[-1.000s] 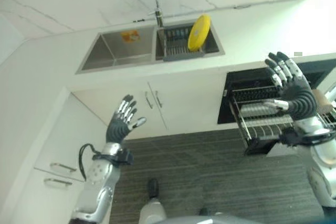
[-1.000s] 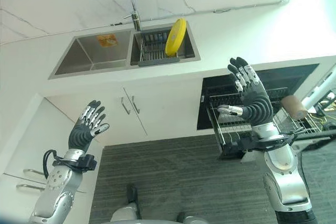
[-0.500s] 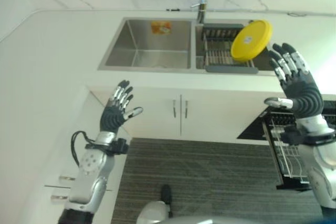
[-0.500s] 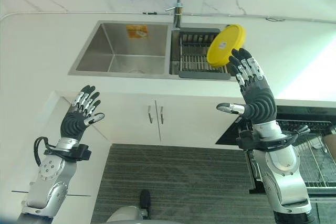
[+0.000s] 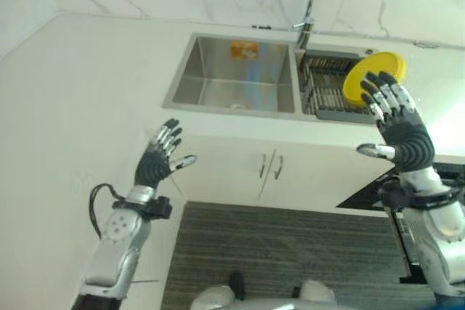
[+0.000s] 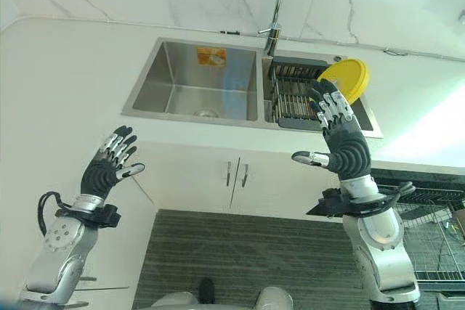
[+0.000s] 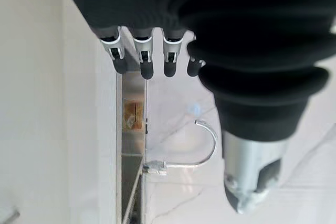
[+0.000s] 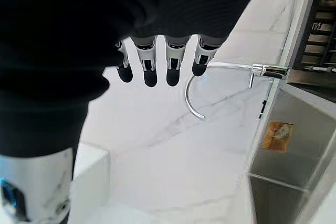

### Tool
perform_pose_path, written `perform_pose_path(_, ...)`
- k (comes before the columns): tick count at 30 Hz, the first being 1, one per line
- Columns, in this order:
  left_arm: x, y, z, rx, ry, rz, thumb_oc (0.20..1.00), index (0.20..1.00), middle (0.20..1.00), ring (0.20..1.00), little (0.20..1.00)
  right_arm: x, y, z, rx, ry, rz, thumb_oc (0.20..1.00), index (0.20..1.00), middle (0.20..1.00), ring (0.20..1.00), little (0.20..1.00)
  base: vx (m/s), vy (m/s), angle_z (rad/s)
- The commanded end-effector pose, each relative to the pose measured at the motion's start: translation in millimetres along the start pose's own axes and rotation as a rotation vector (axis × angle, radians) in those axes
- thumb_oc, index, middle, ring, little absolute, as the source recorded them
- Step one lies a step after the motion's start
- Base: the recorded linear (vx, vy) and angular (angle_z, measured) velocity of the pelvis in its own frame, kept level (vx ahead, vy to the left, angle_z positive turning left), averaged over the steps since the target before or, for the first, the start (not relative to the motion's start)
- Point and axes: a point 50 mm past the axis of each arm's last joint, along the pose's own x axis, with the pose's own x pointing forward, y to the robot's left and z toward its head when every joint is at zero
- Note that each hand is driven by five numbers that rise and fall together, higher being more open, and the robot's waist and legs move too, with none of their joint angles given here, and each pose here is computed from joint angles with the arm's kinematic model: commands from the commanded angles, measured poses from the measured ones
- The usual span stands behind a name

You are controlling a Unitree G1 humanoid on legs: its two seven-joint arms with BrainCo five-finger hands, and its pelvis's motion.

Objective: Place the dishes in the dishwasher.

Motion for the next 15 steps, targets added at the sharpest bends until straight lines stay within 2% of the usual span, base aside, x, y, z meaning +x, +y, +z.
perform_pose_path(1,5.1,-7.6,23.9,0.007,-0.136,-0.014,1.000,1.000,1.000,1.000,1.000,13.3,-3.3,23.4,0.020,-0.178,-0.023,1.000,1.000,1.000,1.000,1.000,0.20,-0.280,-0.43)
perform_pose_path(4,4.6,-14.4,21.8,0.001,-0.130,-0.036,1.000,1.000,1.000,1.000,1.000,14.3,1.7,20.4,0.035,-0.166,-0.026,1.000,1.000,1.000,1.000,1.000,0.30,-0.376,-0.24)
perform_pose_path(9,2.4,-11.9,23.4,0.016,-0.127,-0.051,1.000,1.000,1.000,1.000,1.000,6.3,0.1,20.1,-0.004,-0.152,-0.030,1.000,1.000,1.000,1.000,1.000,0.26,-0.350,0.31)
perform_pose_path(15,1.5,-13.9,26.6,-0.013,-0.133,-0.048,1.000,1.000,1.000,1.000,1.000,14.6,-3.5,26.3,0.002,-0.149,-0.003,1.000,1.000,1.000,1.000,1.000,0.22,-0.394,0.13)
